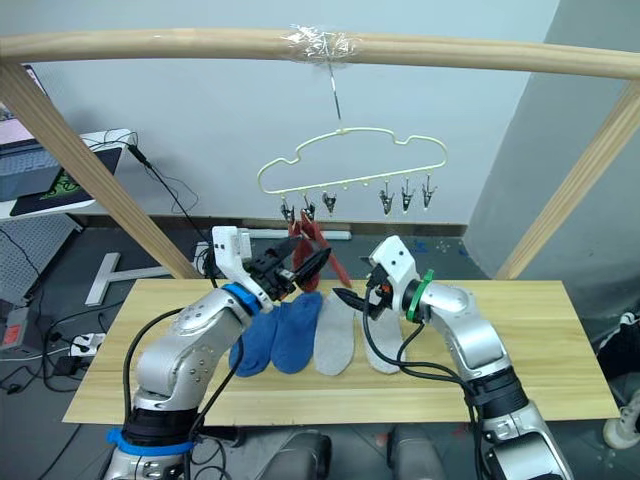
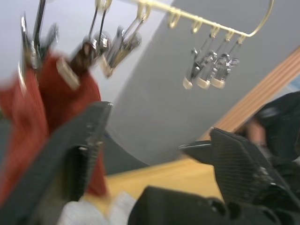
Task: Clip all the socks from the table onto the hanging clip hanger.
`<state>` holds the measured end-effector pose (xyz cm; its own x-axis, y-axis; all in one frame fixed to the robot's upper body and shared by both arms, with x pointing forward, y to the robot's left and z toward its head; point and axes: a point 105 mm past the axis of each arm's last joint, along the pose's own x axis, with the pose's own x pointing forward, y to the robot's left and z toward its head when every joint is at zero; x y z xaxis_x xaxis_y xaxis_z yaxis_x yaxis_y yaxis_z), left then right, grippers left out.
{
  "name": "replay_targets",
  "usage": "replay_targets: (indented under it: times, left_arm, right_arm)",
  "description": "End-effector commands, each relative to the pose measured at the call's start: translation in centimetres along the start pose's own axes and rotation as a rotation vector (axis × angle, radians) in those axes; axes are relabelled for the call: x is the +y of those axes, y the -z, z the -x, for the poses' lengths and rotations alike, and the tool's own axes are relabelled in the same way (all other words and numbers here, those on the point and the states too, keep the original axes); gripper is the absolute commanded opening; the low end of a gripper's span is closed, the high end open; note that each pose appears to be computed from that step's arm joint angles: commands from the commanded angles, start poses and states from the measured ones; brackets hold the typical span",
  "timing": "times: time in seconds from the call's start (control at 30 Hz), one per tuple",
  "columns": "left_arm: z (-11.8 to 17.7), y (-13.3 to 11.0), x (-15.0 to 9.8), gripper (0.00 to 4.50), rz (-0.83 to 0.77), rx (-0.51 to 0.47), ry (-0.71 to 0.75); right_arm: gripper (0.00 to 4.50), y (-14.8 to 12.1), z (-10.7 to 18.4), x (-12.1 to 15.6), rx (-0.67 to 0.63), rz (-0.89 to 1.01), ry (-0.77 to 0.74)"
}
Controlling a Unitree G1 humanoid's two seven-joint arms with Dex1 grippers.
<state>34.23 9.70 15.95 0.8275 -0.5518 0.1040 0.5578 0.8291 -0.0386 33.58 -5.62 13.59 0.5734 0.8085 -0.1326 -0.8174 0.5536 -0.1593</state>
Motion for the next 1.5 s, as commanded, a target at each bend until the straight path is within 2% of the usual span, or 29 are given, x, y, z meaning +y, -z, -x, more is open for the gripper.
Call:
replay_targets:
  times: [0.03,0.07,0.77,1.07,1.5]
  left_arm:
    - [-1.0,-1.1,-0.1,2.52,-0.106,-0.056,-0.021]
    - [-1.2,-1.1,-0.3,2.23,-0.128,-0.062,-0.017]
    - [-4.9,0.2,1.8,2.23,-0.158,-0.07,-0.168]
    - [-7.8,-1.2,1.6,2.23,-0.187,-0.121,-0.157]
    - [-8.0,-1.3,0.5,2.23,-0.29,-0.136,-0.106]
  right_arm:
    - [4.5,-2.6,1.2,-0.3,-0.077,0.041,-0.001]
    - [4.5,-2.7,1.4,-0.3,-0.08,0.048,0.0]
    - [4.5,-8.8,2.3,-0.2,-0.237,0.077,-0.031]
    - [4.5,-9.1,2.3,0.0,-0.249,0.07,-0.031]
    - [4.5,-9.1,2.4,-0.2,-0.255,0.063,-0.01]
